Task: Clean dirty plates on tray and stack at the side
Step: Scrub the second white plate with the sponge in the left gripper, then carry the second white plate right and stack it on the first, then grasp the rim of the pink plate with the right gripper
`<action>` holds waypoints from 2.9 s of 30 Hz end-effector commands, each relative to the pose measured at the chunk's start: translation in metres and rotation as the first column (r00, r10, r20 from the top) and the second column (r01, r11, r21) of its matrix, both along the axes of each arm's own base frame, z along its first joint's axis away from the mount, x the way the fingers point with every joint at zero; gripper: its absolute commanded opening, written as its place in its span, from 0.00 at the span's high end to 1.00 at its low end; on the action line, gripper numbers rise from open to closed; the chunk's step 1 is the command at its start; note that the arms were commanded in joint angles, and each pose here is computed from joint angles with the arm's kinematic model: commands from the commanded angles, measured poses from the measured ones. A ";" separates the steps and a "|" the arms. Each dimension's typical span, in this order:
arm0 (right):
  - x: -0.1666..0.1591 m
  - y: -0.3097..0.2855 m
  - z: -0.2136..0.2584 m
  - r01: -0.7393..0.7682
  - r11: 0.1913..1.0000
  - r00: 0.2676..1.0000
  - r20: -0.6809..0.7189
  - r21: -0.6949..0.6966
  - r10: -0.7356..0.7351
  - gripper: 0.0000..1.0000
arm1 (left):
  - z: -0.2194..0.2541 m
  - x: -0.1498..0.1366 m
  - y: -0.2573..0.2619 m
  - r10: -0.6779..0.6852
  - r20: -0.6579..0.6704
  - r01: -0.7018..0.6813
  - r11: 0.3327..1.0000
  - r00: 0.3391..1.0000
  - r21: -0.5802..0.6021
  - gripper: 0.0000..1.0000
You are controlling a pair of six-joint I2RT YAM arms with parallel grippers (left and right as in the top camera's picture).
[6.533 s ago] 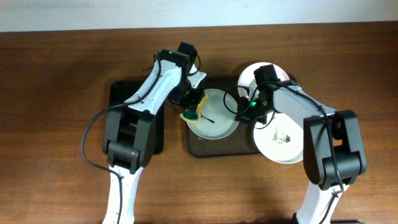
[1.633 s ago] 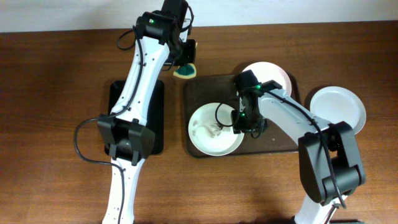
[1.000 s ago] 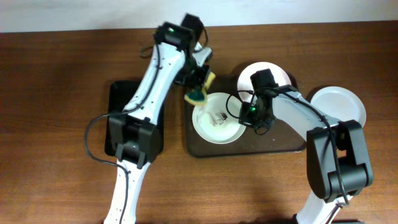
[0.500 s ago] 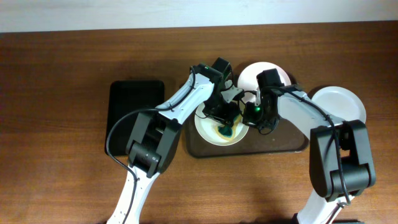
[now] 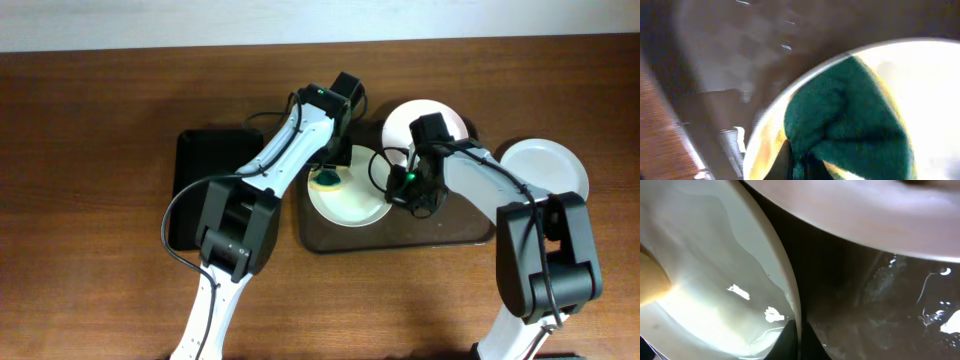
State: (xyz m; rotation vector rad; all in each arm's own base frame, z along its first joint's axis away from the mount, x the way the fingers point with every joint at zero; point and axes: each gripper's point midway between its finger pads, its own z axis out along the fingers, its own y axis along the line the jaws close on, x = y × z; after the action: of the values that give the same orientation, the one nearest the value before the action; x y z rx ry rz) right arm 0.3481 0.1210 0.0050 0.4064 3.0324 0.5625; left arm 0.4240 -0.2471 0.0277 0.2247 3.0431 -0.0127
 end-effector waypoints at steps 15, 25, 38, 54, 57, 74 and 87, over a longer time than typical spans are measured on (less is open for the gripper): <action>0.001 -0.016 0.033 -0.052 0.995 0.995 0.085 -0.088 0.060 0.96 | 0.150 0.117 0.088 -0.005 0.335 0.100 0.958 0.942 -0.268 1.00; 0.000 -0.025 0.157 0.136 0.544 0.820 0.403 -0.828 0.408 0.96 | 0.146 0.115 0.110 0.027 0.301 0.056 0.963 0.953 -0.263 1.00; -0.016 0.009 0.182 0.297 0.552 0.731 0.557 -0.779 0.393 0.96 | 0.145 0.113 0.110 0.026 0.293 0.054 0.963 0.956 -0.263 1.00; -0.091 -0.382 0.085 0.829 0.479 0.549 0.253 -0.289 -0.796 0.96 | 0.144 0.108 0.099 0.004 0.285 0.073 0.963 0.959 -0.260 1.00; -0.077 -0.383 0.058 0.806 0.516 0.582 0.222 -0.292 -0.783 0.85 | 0.145 0.109 0.098 0.005 0.288 0.074 0.962 0.958 -0.261 1.00; 0.081 -0.180 0.005 0.358 0.885 0.928 0.216 -0.297 -0.303 0.67 | 0.145 0.108 0.098 0.005 0.288 0.074 0.962 0.958 -0.261 1.00; 0.059 -0.119 0.052 -0.186 0.931 0.940 0.220 -0.314 0.262 0.38 | 0.145 0.108 0.098 0.005 0.288 0.074 0.963 0.958 -0.261 1.00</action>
State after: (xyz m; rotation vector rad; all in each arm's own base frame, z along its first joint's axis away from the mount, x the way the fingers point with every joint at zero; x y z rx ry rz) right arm 0.3760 0.0063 0.0413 0.2019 2.9978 0.2142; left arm 0.5308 -0.1480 0.1622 0.2164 2.7386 -0.3642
